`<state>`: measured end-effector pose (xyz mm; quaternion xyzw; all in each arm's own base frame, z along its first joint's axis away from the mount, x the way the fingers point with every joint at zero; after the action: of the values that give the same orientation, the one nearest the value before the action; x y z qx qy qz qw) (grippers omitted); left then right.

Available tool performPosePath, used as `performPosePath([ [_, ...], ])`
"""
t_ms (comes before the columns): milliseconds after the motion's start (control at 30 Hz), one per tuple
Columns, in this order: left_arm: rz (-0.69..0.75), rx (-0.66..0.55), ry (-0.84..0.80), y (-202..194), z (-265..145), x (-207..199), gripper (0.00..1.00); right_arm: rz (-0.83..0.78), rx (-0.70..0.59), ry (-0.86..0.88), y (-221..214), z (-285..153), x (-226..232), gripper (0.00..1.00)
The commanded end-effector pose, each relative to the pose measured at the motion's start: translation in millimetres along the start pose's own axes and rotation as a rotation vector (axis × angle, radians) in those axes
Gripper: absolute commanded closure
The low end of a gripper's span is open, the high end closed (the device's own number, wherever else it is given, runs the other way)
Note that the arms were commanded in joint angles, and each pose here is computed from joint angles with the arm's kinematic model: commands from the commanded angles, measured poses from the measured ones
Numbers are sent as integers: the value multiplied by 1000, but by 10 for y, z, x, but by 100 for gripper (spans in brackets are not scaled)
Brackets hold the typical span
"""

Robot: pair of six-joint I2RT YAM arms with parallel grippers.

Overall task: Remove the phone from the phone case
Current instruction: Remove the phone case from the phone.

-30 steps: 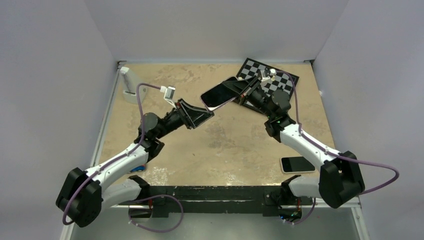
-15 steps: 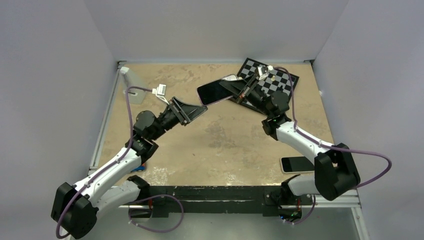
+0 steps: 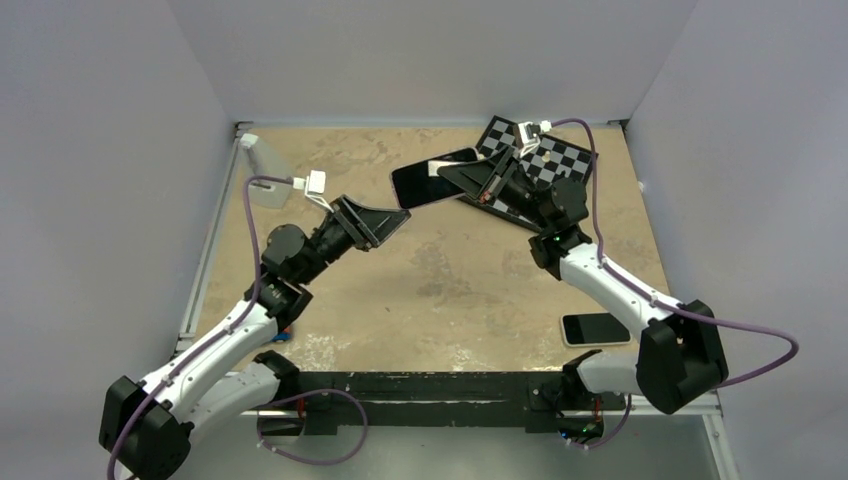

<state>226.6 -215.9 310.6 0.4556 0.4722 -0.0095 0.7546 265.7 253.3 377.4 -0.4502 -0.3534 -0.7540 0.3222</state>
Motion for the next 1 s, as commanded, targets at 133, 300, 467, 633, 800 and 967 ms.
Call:
performPosePath([
  [133,329,-103,169,336,2,246,48,-84,234,196,-392,-97,651,100],
  [300,366,-124,190,413,-42,219,44,-12,263,236,-415,-106,674,100],
  [467,229,-38,268,375,-76,220,46,47,301,318,-467,-178,722,100],
  [633,154,8,78,260,-90,-17,26,11,275,255,-423,-165,611,100],
  [800,277,239,-75,-116,-183,-31,23,-44,228,164,-271,-106,519,100],
  [967,390,289,-115,-275,-471,-1,23,-159,192,30,-126,-42,402,100],
])
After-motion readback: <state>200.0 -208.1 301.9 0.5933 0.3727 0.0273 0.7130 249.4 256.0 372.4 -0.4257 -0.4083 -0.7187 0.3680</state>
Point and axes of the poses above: each gripper's point midway between its finger pads, its own z axis out along the fingers, its own x axis along the line the jaws close on, y = z × x, the point moved 4 cm from there along -z, back along the fingers, and after that the axes turned 11 degrees about z, right-handed, at the moved point
